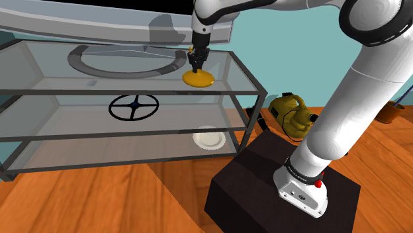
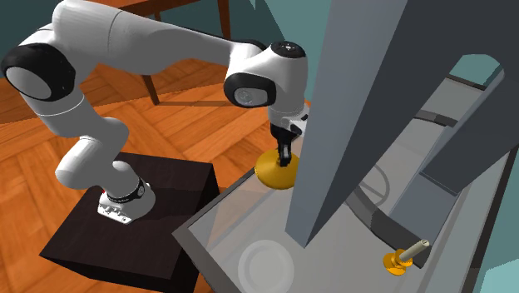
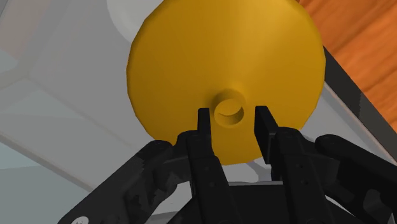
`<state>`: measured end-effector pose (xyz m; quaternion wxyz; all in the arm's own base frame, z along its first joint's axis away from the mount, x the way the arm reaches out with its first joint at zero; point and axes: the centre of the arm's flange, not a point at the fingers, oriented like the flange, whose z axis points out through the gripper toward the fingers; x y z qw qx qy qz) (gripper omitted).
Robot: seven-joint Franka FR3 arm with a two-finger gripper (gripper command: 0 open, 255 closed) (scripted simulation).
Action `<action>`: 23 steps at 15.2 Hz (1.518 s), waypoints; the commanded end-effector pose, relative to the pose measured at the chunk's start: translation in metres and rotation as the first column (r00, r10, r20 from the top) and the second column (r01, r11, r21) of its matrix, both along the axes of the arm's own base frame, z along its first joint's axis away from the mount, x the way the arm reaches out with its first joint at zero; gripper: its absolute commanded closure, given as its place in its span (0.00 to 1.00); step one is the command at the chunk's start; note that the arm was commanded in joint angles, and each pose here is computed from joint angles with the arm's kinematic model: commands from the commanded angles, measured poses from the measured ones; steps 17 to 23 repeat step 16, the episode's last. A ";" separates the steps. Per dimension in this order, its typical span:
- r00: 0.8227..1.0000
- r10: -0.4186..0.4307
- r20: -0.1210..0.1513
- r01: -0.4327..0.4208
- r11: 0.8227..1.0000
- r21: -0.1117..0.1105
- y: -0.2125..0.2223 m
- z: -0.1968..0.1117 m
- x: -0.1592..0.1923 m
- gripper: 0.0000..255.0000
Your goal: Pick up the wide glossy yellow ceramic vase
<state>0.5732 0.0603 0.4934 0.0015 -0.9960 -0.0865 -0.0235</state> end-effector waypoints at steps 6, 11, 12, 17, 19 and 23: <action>1.000 0.000 0.000 0.000 1.000 0.000 0.000 0.034 0.000 1.00; 1.000 0.000 0.000 0.000 1.000 0.000 0.000 0.061 0.000 1.00; 1.000 0.000 0.000 0.000 1.000 0.000 0.000 0.066 0.000 1.00; 1.000 0.000 0.000 0.000 1.000 0.000 0.000 0.077 0.000 1.00; 1.000 0.000 0.000 0.000 1.000 0.000 0.000 0.077 0.000 1.00; 1.000 0.000 0.000 0.000 1.000 0.000 0.000 0.077 0.000 1.00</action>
